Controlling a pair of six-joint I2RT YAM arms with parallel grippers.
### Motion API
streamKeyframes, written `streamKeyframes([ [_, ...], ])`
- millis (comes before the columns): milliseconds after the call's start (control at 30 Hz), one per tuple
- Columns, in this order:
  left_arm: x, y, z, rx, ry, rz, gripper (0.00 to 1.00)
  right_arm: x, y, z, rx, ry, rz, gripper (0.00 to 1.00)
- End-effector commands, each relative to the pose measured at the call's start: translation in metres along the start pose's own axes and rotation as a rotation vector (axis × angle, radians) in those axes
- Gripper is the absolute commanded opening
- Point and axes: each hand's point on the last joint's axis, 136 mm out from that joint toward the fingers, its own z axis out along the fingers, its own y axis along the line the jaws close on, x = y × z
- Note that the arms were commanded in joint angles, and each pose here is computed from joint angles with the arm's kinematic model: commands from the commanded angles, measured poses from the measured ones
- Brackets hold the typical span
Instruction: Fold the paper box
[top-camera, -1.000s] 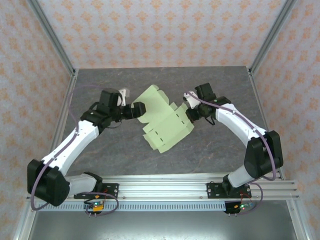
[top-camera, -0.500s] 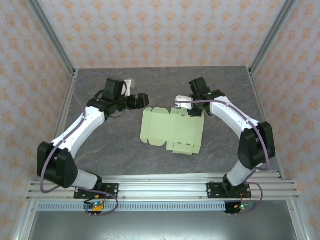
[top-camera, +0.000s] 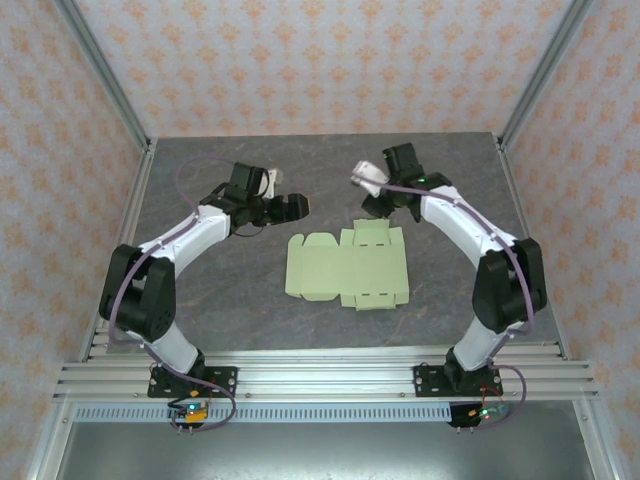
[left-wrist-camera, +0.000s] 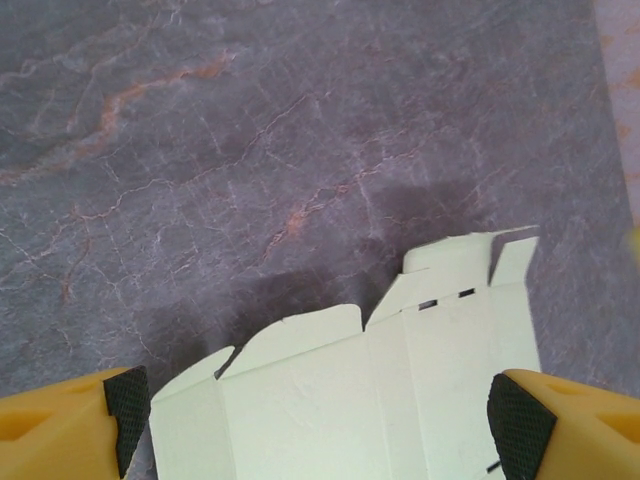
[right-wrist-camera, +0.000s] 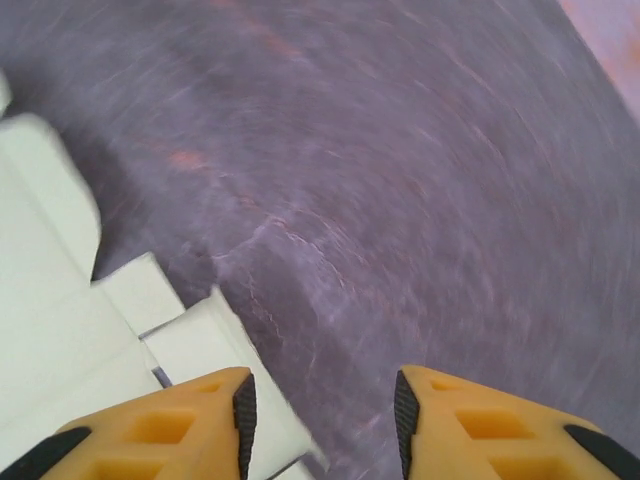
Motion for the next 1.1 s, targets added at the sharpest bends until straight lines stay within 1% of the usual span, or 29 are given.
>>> streamKeyframes([
  [0, -0.012, -0.011, 0.003, 0.034, -0.021, -0.023, 0.90, 0.033, -0.021, -0.030, 0.042, -0.021, 0.664, 0.45],
  [100, -0.008, -0.015, 0.003, 0.037, -0.020, -0.018, 0.89, 0.082, -0.004, -0.033, -0.018, 0.062, 0.934, 0.46],
  [167, 0.000, -0.016, 0.002, 0.004, -0.002, -0.002, 0.88, 0.104, 0.014, -0.032, -0.056, 0.112, 1.032, 0.45],
  [267, 0.024, -0.027, 0.004, -0.010, 0.048, 0.053, 0.88, 0.131, 0.036, -0.028, -0.079, 0.160, 1.084, 0.46],
  [333, 0.040, -0.031, 0.009, -0.007, 0.081, 0.072, 0.88, 0.151, 0.043, -0.024, -0.062, 0.196, 1.097, 0.52],
  [400, 0.056, -0.027, 0.018, -0.016, 0.111, 0.060, 0.88, 0.163, 0.053, -0.017, -0.098, 0.215, 1.122, 0.52],
  [467, 0.067, -0.017, 0.026, -0.024, 0.127, 0.014, 0.88, 0.168, 0.061, -0.011, -0.138, 0.231, 1.136, 0.52],
  [533, 0.073, -0.007, 0.032, -0.036, 0.117, -0.012, 0.88, 0.172, 0.068, -0.006, -0.174, 0.256, 1.146, 0.51],
  [600, 0.077, 0.002, 0.034, -0.057, 0.093, -0.070, 0.88, 0.169, 0.075, -0.001, -0.235, 0.271, 1.142, 0.50],
  [733, 0.083, 0.011, 0.038, -0.073, 0.082, -0.105, 0.88, 0.164, 0.077, 0.008, -0.280, 0.264, 1.171, 0.48],
  [933, 0.095, 0.022, 0.049, -0.090, 0.113, -0.139, 0.88, 0.158, 0.072, 0.017, -0.300, 0.261, 1.179, 0.45],
  [1000, 0.097, 0.025, 0.050, -0.098, 0.111, -0.145, 0.88, 0.152, 0.071, 0.015, -0.317, 0.237, 1.160, 0.41],
  [1033, 0.098, 0.026, 0.049, -0.101, 0.114, -0.144, 0.88, 0.149, 0.070, 0.014, -0.320, 0.227, 1.149, 0.38],
  [1067, 0.097, 0.026, 0.049, -0.103, 0.115, -0.144, 0.88, 0.148, 0.069, 0.012, -0.315, 0.216, 1.135, 0.31],
])
